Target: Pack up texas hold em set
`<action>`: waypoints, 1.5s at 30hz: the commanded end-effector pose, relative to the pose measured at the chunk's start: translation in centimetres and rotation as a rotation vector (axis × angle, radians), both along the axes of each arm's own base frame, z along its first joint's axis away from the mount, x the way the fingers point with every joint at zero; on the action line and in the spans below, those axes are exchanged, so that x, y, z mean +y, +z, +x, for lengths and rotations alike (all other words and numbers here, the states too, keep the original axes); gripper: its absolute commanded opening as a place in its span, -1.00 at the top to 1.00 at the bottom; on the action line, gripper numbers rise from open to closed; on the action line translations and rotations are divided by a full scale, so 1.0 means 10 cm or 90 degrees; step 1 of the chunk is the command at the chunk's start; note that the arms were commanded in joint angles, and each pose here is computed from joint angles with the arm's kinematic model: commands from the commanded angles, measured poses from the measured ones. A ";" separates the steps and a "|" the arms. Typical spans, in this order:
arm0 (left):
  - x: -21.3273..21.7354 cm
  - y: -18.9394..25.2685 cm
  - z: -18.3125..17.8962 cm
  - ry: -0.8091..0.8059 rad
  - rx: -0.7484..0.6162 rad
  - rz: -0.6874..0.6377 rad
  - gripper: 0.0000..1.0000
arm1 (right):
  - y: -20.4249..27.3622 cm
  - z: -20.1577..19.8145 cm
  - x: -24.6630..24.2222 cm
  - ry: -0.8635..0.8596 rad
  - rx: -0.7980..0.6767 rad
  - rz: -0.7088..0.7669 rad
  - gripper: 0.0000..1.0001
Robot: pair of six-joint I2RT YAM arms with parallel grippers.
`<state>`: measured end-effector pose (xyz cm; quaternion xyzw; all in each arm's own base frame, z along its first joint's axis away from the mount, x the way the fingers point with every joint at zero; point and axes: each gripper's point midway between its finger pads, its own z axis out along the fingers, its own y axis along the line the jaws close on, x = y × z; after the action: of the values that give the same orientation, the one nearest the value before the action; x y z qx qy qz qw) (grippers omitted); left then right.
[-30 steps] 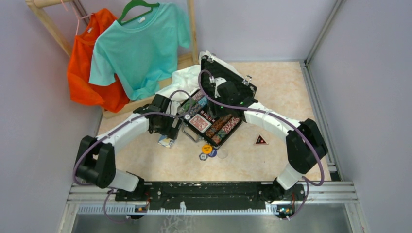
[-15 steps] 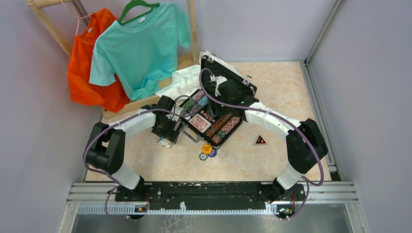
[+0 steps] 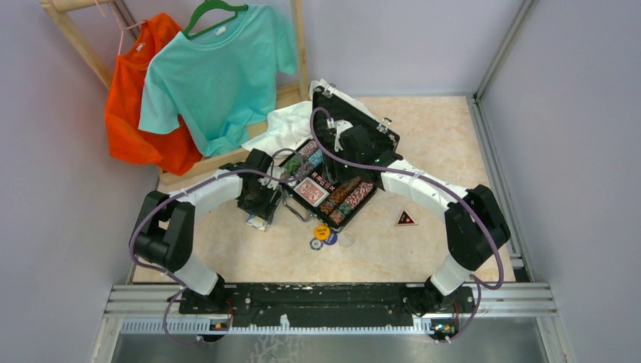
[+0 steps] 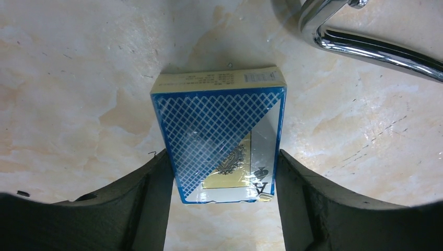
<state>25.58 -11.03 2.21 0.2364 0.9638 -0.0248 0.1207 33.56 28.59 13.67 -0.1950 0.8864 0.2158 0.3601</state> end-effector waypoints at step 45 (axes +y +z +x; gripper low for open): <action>-1.01 1.98 -0.24 -0.333 -0.456 -0.374 0.85 | 1.05 -1.01 1.14 0.305 0.100 0.321 -0.11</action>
<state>22.11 -19.86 17.52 0.4097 0.7704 -0.2338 0.4288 23.11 39.29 23.52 -0.2713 0.7678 0.5219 0.2542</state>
